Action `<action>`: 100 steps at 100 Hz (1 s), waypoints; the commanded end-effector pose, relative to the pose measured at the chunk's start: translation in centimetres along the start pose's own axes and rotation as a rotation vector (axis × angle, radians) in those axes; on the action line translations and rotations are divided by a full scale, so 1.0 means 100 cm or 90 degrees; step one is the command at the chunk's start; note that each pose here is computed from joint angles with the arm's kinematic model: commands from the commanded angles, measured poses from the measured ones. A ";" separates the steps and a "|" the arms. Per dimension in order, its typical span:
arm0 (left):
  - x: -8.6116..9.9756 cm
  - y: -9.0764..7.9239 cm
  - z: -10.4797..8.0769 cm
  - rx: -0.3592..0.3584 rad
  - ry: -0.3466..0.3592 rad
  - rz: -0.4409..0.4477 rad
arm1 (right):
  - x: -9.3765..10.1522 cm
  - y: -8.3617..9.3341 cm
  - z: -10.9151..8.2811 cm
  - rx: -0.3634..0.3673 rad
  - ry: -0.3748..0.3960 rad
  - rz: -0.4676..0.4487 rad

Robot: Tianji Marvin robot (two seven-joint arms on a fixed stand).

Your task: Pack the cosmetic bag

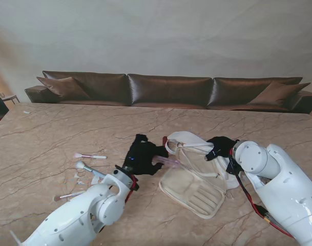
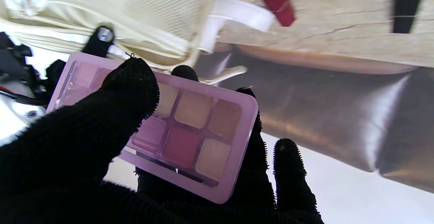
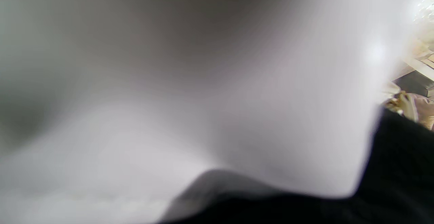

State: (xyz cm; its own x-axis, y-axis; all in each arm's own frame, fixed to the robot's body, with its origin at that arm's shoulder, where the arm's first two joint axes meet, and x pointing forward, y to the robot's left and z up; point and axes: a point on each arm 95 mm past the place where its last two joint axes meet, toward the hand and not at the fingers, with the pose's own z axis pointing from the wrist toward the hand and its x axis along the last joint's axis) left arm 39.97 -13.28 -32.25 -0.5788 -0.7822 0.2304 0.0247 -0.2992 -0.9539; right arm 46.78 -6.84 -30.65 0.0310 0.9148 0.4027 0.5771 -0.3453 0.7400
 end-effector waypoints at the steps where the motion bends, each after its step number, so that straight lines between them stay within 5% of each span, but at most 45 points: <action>1: 0.021 -0.001 0.011 0.016 0.019 -0.013 | 0.004 -0.010 0.003 0.016 0.008 0.004; 52: 0.065 0.016 0.053 0.032 0.059 0.027 | 0.006 -0.012 0.004 0.020 0.012 0.012; 100: 0.079 0.031 0.079 -0.024 0.092 0.124 | 0.004 -0.013 0.003 0.019 0.015 0.022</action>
State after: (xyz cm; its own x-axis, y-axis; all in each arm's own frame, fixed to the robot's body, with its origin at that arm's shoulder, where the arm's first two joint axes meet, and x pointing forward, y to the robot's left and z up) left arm 41.84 -23.99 -32.13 -0.6772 -0.7357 0.0156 0.1292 -0.1397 -0.9817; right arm 46.79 -6.69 -30.82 0.0377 0.9036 0.4266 0.5806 -0.3673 0.7266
